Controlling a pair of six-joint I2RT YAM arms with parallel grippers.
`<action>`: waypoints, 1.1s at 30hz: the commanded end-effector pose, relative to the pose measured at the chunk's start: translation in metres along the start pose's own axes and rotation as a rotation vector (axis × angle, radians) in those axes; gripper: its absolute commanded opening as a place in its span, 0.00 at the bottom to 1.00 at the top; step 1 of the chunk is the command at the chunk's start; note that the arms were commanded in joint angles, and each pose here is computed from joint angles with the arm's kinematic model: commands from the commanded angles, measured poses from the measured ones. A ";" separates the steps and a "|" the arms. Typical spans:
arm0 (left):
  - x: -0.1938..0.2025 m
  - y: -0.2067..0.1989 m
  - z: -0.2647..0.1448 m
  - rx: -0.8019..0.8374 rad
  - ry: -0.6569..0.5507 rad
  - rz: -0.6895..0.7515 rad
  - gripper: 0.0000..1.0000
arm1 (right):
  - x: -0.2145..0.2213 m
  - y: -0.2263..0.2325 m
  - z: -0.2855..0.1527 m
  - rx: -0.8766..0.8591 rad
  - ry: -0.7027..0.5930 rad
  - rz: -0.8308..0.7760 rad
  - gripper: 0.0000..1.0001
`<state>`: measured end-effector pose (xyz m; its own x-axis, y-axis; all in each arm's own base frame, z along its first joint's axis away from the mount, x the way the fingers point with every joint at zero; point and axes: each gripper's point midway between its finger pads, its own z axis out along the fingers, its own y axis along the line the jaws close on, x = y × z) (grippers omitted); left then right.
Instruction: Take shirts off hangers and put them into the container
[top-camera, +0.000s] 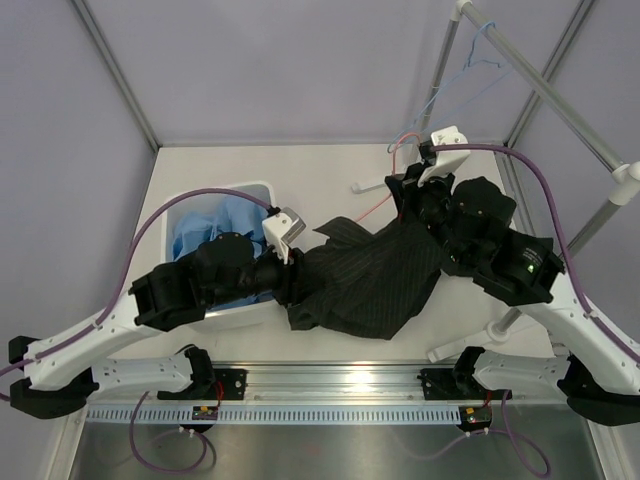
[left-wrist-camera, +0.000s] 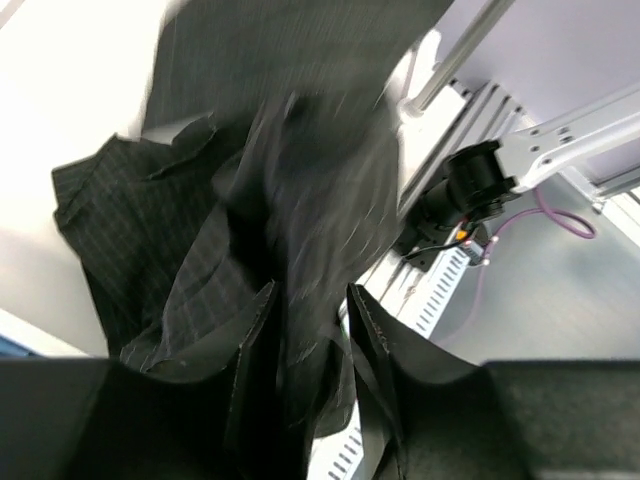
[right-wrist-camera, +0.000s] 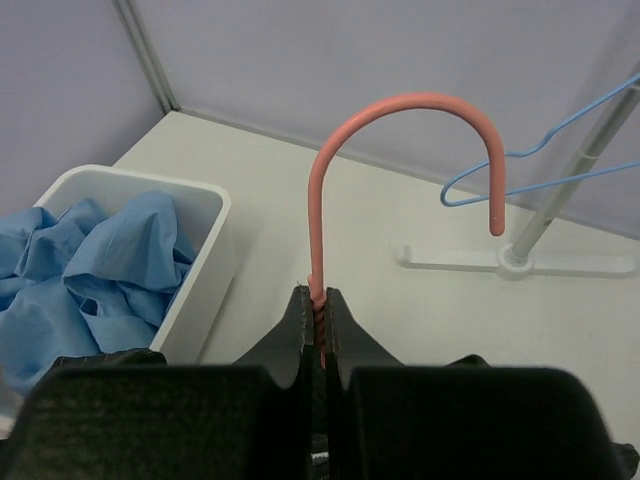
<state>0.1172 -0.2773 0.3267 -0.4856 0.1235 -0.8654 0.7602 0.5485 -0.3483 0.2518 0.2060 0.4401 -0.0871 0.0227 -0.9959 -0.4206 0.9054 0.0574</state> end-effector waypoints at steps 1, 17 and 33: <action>0.011 0.011 0.008 -0.054 0.004 -0.045 0.37 | -0.064 -0.030 -0.020 0.102 -0.147 -0.012 0.00; -0.006 0.050 -0.019 -0.242 -0.199 -0.175 0.00 | -0.079 -0.157 -0.108 0.753 -0.294 0.086 0.00; 0.014 0.037 0.011 -0.132 -0.216 -0.267 0.00 | -0.038 -0.171 -0.118 0.820 -0.318 0.363 0.00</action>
<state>0.1409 -0.2624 0.3174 -0.5218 -0.2252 -0.8228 0.5753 0.6193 -0.5343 0.2412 0.0666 0.4584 0.0796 0.2719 -0.9590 0.1345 0.9503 0.2806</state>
